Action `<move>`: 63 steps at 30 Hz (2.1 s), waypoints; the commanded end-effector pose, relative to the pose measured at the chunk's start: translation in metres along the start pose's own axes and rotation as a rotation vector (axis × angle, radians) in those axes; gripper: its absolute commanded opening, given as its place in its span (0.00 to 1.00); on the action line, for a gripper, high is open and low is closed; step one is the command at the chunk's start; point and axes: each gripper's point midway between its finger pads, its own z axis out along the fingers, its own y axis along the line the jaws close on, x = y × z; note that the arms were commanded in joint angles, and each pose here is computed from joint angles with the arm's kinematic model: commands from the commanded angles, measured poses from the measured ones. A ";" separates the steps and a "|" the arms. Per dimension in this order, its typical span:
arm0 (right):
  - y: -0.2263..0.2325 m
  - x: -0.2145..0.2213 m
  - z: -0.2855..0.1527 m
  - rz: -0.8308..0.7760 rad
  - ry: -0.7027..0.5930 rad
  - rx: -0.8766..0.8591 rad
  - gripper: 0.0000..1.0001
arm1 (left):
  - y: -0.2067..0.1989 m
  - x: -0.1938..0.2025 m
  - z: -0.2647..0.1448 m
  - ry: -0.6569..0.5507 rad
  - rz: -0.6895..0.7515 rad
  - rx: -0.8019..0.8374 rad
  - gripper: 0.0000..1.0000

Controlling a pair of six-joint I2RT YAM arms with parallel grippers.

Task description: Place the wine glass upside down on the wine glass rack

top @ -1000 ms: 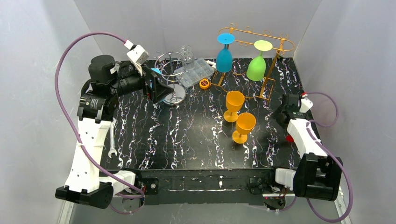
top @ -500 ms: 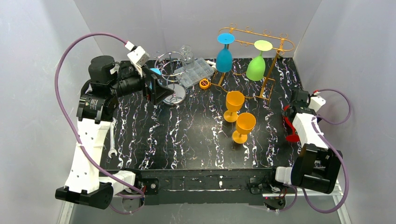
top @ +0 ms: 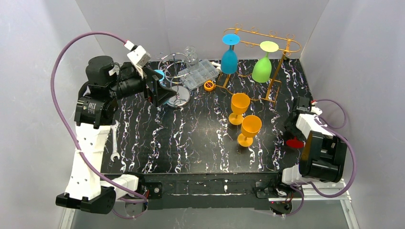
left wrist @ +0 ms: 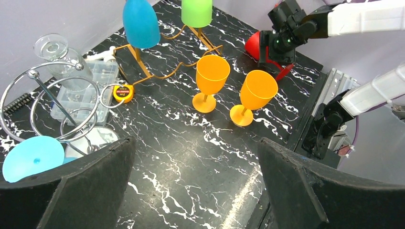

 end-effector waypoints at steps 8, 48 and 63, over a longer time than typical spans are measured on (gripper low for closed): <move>0.021 0.026 -0.010 0.077 0.074 -0.154 0.46 | -0.015 -0.015 -0.006 -0.026 0.016 0.051 0.99; 0.049 -0.056 -0.142 -0.006 -0.246 -0.273 0.82 | -0.037 -0.045 -0.018 -0.204 0.402 0.139 0.99; -0.019 -0.014 -0.101 0.041 -0.128 -0.024 0.98 | -0.047 -0.046 -0.027 -0.193 0.391 0.145 0.99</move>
